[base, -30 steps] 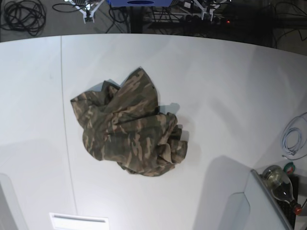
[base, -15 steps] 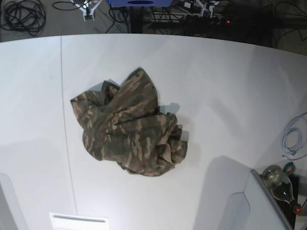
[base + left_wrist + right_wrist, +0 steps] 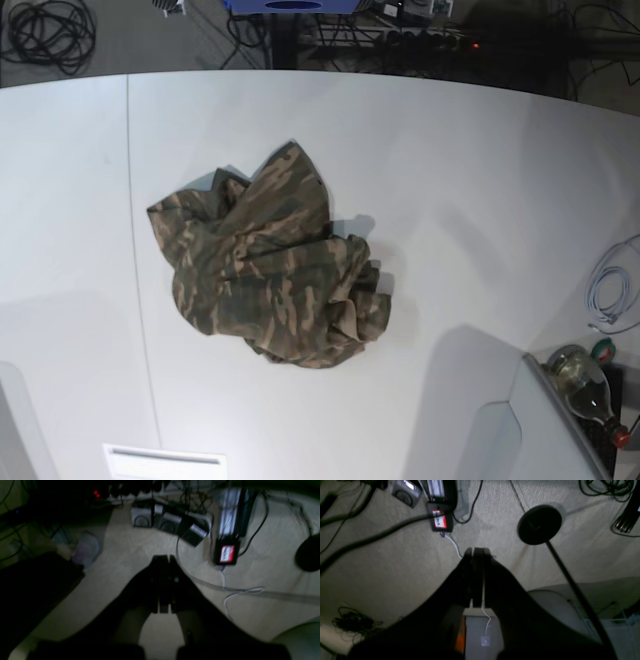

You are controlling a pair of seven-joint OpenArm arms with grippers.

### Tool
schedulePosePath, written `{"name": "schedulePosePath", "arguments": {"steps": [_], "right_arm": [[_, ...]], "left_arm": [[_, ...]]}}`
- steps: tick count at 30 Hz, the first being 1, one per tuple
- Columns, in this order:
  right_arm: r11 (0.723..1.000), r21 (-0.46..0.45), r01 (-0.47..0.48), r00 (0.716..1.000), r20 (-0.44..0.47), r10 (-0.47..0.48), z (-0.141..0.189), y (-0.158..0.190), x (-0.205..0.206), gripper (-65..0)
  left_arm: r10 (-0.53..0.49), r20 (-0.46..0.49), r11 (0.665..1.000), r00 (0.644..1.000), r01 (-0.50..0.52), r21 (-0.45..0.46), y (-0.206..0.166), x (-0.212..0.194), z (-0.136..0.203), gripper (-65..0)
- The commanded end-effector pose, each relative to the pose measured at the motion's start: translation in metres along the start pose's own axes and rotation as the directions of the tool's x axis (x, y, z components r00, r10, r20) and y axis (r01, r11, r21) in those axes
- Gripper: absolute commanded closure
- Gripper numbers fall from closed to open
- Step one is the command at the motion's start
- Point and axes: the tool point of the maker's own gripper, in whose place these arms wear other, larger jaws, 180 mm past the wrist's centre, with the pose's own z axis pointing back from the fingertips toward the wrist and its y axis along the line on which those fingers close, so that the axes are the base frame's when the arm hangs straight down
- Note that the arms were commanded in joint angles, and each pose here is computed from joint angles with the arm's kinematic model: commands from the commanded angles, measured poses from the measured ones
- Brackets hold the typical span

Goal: Layout the t-shirt on the table in an organized manner, then fold the t-shirt properly

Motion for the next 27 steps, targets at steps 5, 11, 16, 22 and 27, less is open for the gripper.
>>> {"name": "schedulePosePath", "arguments": {"steps": [5, 11, 16, 22, 27], "right_arm": [[1.000, -0.003, -0.004, 0.999, -0.052, 0.004, 0.030, -0.002, -0.071, -0.6], [0.992, -0.080, 0.095, 0.995, 0.033, -0.093, 0.087, -0.030, -0.073, -0.6], [0.980, -0.143, 0.137, 0.975, 0.193, -0.108, 0.135, -0.058, -0.036, -0.5], [0.966, -0.186, 0.180, 0.852, 0.521, -0.059, 0.192, -0.090, 0.093, -0.2], [0.981, -0.118, 0.153, 0.719, 0.695, -0.029, 0.224, -0.082, 0.207, -0.8]], "left_arm": [[-0.087, 0.091, 0.996, 0.992, 0.084, 0.036, 0.036, -0.027, 0.046, 0.0], [-0.093, 0.278, 0.996, 0.956, 0.088, 0.029, 0.053, 0.008, 0.108, 0.0], [0.013, 0.403, 1.000, 0.915, -0.004, -0.023, 0.077, 0.052, 0.153, 0.0], [0.052, 0.630, 0.998, 0.775, -0.012, -0.067, 0.078, 0.153, 0.201, 0.0], [0.064, 0.717, 0.996, 0.694, -0.004, -0.086, 0.072, 0.245, 0.210, 0.0]]}}
